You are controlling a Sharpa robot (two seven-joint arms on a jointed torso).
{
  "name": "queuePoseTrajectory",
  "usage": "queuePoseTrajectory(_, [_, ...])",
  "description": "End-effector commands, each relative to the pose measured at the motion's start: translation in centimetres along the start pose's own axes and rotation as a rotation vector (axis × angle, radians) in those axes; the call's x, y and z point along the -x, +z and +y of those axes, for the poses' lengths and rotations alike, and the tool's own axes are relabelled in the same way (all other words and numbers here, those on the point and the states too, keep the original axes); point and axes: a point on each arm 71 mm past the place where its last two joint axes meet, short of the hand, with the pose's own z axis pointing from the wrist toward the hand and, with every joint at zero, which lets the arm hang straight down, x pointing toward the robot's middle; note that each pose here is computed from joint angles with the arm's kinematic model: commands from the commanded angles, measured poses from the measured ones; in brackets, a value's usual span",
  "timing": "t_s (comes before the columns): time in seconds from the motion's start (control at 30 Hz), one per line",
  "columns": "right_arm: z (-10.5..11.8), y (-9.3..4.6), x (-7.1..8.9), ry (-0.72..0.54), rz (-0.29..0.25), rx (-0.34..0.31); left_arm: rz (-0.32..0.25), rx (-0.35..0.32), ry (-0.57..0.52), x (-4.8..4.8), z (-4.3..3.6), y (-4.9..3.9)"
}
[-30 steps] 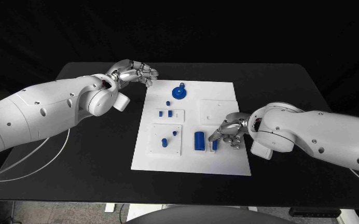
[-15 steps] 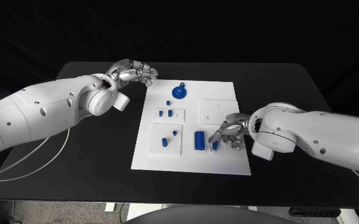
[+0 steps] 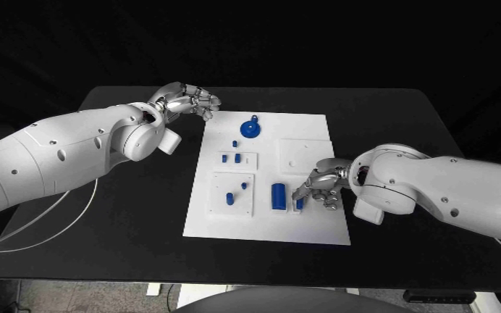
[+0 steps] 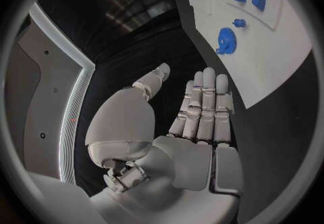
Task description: Assemble the parts on the task board
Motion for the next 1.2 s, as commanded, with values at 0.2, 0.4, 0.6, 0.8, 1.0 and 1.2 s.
queuePoseTrajectory(0.2, [0.3,-0.1,-0.3,-0.016,0.011,0.029,0.019,-0.007,-0.003,-0.24,-0.14,0.1])
queuePoseTrajectory(0.4, [0.2,-0.3,-0.3,-0.017,0.015,0.031,0.018,-0.006,-0.002,-0.19,-0.12,0.09])
queuePoseTrajectory(0.6, [0.0,-0.4,-0.1,-0.03,0.0,0.034,0.019,-0.006,-0.003,-0.22,-0.13,0.1])
queuePoseTrajectory(0.8, [-0.6,-0.6,1.0,-0.087,-0.083,0.075,0.018,-0.005,-0.002,-0.16,-0.1,0.07])
queuePoseTrajectory(1.0, [-0.7,-1.0,1.7,-0.114,-0.115,0.224,0.017,-0.006,-0.002,-0.13,-0.1,0.06])
queuePoseTrajectory(1.2, [-0.3,-1.8,2.4,-0.286,-0.221,0.369,0.017,-0.009,-0.002,-0.16,-0.12,0.06])
